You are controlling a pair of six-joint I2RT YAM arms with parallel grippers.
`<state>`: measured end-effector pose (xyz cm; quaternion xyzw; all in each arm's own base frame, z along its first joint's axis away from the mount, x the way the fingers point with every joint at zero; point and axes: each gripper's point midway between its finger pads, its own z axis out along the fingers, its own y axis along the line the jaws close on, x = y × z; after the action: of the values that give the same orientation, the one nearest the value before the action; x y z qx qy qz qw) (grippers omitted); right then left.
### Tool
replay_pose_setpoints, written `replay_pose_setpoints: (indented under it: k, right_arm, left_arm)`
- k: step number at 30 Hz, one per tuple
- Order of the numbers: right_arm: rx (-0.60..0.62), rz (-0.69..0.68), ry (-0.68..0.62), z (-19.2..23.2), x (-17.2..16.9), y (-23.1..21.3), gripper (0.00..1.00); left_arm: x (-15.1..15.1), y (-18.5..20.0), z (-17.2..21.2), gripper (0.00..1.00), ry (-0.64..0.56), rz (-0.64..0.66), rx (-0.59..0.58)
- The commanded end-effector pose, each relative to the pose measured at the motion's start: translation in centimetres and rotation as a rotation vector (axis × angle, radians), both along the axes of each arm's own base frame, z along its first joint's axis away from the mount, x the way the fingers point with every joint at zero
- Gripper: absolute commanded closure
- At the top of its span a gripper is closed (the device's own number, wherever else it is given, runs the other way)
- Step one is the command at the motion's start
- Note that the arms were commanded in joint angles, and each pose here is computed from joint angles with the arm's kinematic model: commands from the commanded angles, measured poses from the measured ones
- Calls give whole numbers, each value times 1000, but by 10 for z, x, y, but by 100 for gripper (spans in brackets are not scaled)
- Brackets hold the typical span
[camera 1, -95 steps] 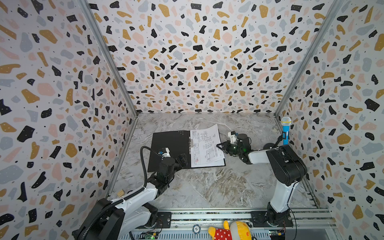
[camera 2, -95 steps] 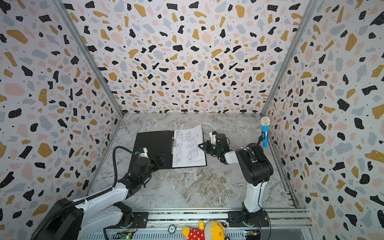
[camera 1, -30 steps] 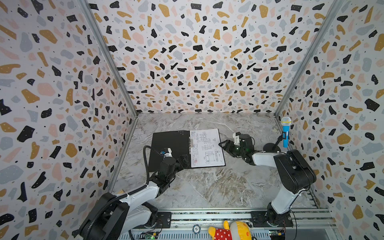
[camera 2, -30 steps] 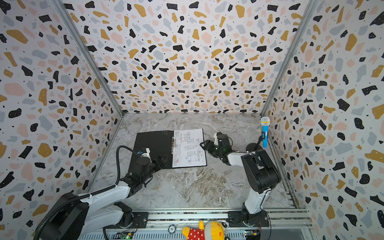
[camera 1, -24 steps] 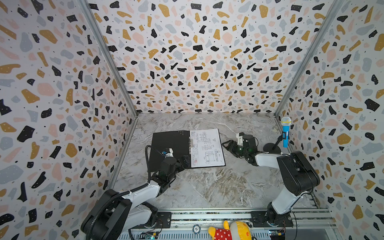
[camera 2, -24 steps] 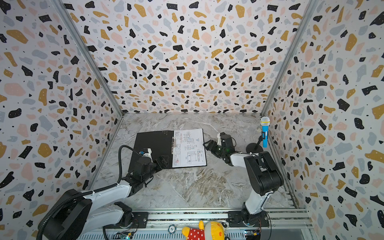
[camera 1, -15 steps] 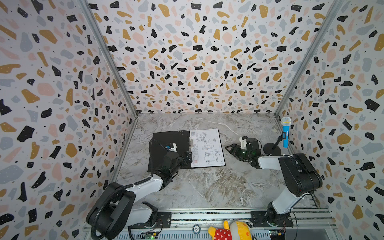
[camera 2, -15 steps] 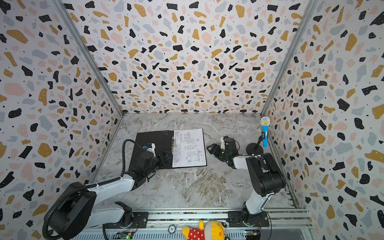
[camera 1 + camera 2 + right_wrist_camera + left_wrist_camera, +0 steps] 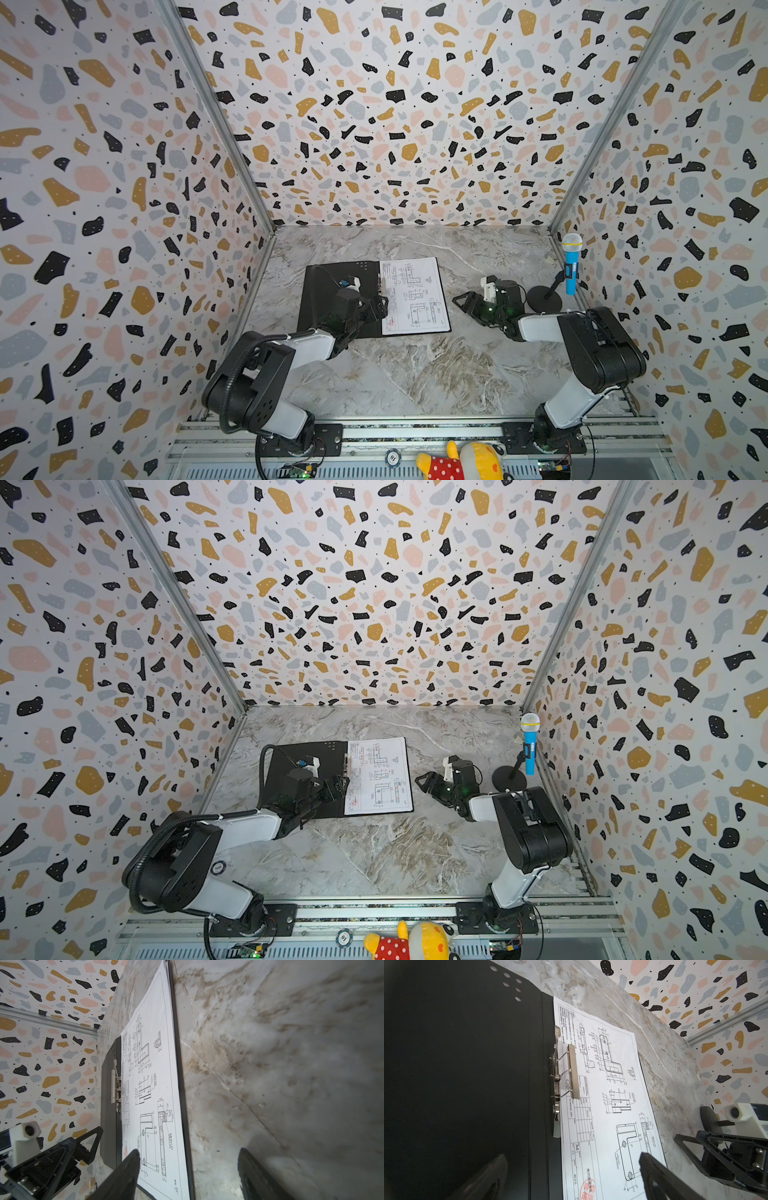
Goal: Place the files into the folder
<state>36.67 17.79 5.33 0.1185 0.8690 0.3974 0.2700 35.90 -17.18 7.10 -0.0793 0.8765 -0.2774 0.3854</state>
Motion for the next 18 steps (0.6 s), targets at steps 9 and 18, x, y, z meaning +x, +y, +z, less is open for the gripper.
replay_pose_setpoints:
  k: [9, 18]
  right_arm:
    - [4, 3, -23, 1, 0, -8, 25]
    - [11, -8, -16, -3, -2, -17, 25]
  left_arm:
    - [30, -34, 8, 0, -58, -152, -66]
    - [42, -40, -7, 0, -30, -183, -52]
